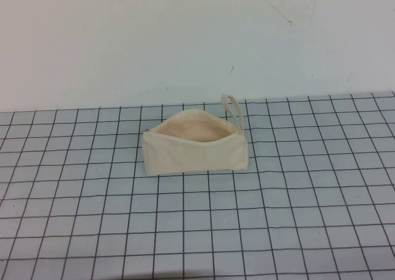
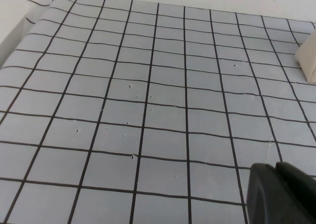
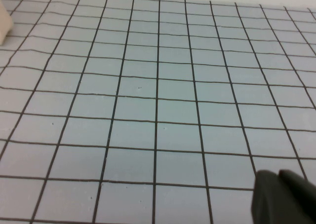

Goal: Put eraser into pencil case

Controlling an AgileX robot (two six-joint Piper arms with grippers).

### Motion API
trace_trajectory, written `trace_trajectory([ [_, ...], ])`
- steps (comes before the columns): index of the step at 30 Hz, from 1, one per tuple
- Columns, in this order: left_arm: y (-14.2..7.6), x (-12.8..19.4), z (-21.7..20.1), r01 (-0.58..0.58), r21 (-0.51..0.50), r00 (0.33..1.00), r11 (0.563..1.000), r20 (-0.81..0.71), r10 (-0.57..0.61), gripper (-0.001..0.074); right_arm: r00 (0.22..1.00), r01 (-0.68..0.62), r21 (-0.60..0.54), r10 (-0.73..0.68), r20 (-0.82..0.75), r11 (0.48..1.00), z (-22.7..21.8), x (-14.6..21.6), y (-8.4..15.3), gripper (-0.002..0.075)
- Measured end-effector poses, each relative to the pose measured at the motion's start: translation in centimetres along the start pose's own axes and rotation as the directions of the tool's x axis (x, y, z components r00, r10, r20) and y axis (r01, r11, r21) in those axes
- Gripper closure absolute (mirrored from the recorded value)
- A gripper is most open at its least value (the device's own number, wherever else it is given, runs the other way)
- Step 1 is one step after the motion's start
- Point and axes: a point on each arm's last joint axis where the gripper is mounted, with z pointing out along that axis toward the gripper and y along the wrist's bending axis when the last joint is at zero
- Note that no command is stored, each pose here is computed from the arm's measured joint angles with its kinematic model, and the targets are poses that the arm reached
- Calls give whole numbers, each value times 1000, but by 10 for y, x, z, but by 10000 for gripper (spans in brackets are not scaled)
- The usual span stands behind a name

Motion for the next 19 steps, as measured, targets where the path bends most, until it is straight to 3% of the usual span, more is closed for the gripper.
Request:
trace_trajectory([
  [19,-1,-1,0,26,15,1000,1000,11,-26,736,1000,0,0,0,0,1000,0,0,0,727],
])
